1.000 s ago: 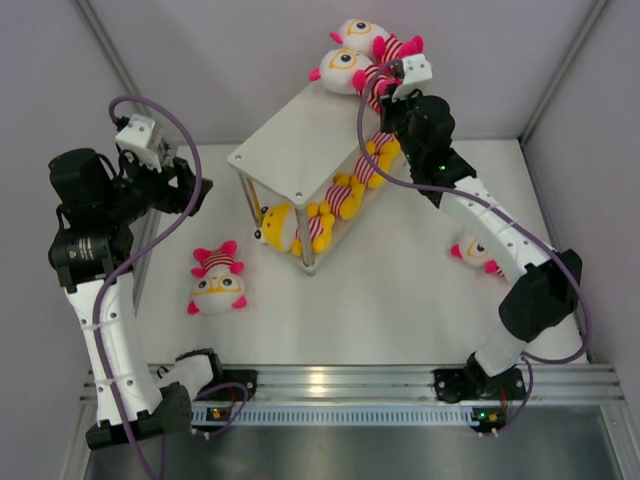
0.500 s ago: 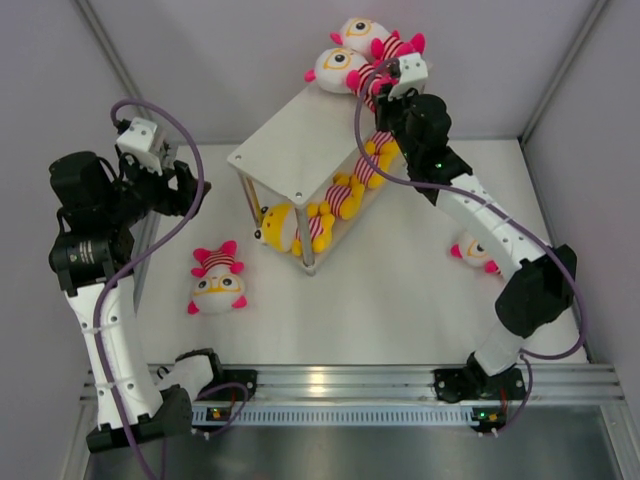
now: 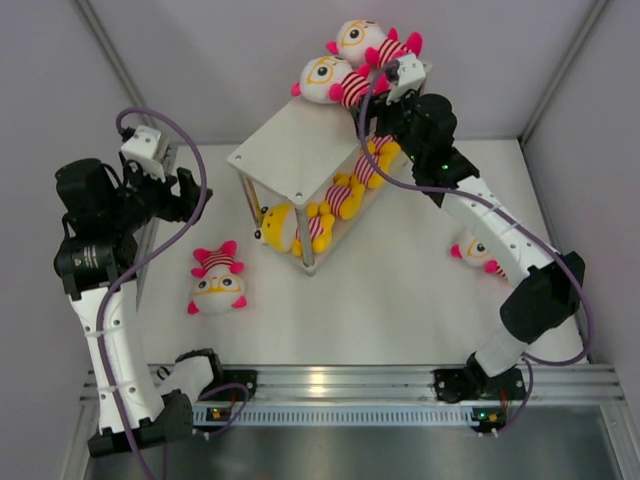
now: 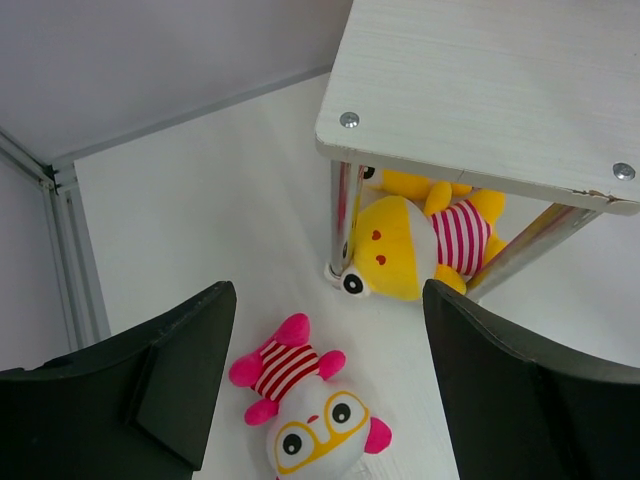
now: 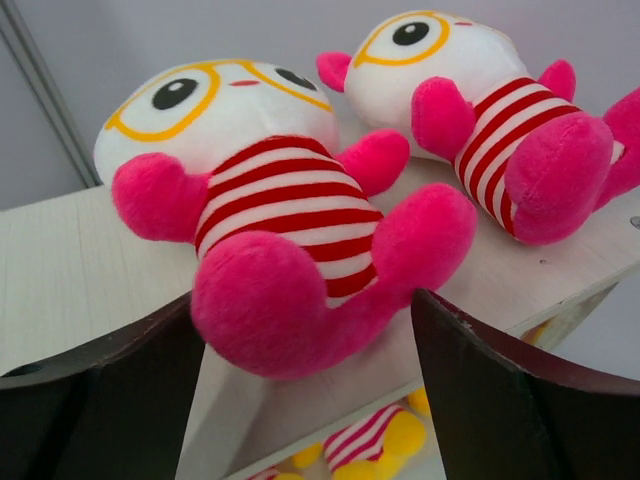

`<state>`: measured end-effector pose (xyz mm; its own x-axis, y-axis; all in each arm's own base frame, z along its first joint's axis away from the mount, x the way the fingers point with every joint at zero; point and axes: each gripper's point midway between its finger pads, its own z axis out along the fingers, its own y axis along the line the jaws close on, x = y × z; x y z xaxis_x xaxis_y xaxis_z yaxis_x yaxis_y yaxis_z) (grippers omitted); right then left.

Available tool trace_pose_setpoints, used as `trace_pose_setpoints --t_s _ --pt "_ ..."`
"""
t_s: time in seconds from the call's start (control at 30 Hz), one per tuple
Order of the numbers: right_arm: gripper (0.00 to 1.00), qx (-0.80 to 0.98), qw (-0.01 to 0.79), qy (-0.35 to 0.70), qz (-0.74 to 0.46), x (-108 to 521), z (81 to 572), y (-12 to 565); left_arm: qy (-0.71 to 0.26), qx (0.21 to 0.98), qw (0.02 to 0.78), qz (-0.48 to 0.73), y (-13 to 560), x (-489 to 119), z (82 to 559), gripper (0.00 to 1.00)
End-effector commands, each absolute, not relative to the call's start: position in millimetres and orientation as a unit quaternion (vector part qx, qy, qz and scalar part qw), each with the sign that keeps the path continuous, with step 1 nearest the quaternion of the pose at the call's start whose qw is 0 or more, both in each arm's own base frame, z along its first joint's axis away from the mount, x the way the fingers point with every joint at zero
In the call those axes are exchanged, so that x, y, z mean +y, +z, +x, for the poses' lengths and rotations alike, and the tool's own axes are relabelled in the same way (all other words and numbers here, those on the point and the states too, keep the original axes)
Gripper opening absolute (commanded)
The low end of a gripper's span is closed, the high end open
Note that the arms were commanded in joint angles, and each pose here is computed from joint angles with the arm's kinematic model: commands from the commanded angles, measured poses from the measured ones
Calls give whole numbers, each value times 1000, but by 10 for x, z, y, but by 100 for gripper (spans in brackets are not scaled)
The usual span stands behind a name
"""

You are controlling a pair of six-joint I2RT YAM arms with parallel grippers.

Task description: Place and organize the stuffed toys onto the shelf

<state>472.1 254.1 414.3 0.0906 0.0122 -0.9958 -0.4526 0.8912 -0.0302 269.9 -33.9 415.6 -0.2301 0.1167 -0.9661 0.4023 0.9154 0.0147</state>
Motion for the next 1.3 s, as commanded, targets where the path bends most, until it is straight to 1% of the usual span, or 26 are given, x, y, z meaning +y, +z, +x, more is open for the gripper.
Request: trace_pose_setpoints --t_s 0.0,0.13,0.2,0.23,0.27,0.37,0.47,0.5,0.53,0.57,0.6,0.63,0.67,0.7,0.77,0.8,0.83,0.9,1.0,1.07,1.13,1.23,1.27 --pt "83 619 746 185 -162 2428 4413 4606 -107 778 596 166 4034 -287 2728 81" --pt "94 629 734 203 -158 2262 4171 4716 -112 816 549 143 3521 -213 2786 80" --pt "99 651 719 194 -149 2131 4091 4582 -106 822 540 143 3405 -190 2767 80" --pt "100 644 726 198 -137 2014 3937 4700 -104 829 530 146 3287 -178 2759 80" --pt "99 653 721 194 -125 1873 3814 4654 -102 831 525 151 3208 -177 2739 80" --pt "100 678 713 161 -77 1493 3735 4511 -99 836 516 158 3083 -172 2711 80" --pt "99 720 688 92 26 866 3710 4151 -94 845 502 157 2920 -144 2682 81" --pt "99 740 667 57 68 622 3735 3836 -92 847 499 156 2884 -137 2668 81" --pt "99 737 665 48 109 426 3703 3738 -92 851 492 157 2809 -136 2655 81" --pt "99 738 656 16 155 51 3712 3567 -91 853 490 158 2778 -128 2651 81" --pt "99 754 631 32 179 -59 3697 3226 -91 853 489 160 2758 -136 2633 81" --pt "99 759 617 34 204 -239 3678 3054 -95 856 482 158 2694 -138 2624 81" --pt "99 751 606 9 263 -743 3597 2895 -98 857 480 160 2667 -150 2613 81" --pt "99 757 580 17 300 -898 3512 2566 -101 857 478 163 2643 -161 2611 81" --pt "99 734 569 -17 370 -1350 3334 2331 -104 861 471 163 2580 -166 2604 82" --pt "99 729 551 -36 405 -1458 3210 2078 -102 864 466 160 2539 -157 2604 82" --pt "99 718 547 -50 426 -1571 3138 1985 -101 866 463 159 2523 -153 2604 82" --pt "99 710 522 -64 469 -1651 2970 1689 -92 867 462 164 2509 -151 2603 82" --pt "100 696 500 -74 510 -1733 2798 1391 -84 869 458 166 2489 -148 2602 82" --pt "99 691 505 -61 514 -1725 2830 1321 -82 871 454 169 2466 -154 2604 82" --pt "99 713 489 -22 501 -1591 2932 1146 -83 871 454 171 2464 -161 2601 82" --pt "90 739 475 29 478 -1448 3130 981 -79 871 454 167 2464 -148 2600 82" --pt "86 742 471 30 476 -1455 3158 937 -80 872 454 167 2458 -148 2599 82"
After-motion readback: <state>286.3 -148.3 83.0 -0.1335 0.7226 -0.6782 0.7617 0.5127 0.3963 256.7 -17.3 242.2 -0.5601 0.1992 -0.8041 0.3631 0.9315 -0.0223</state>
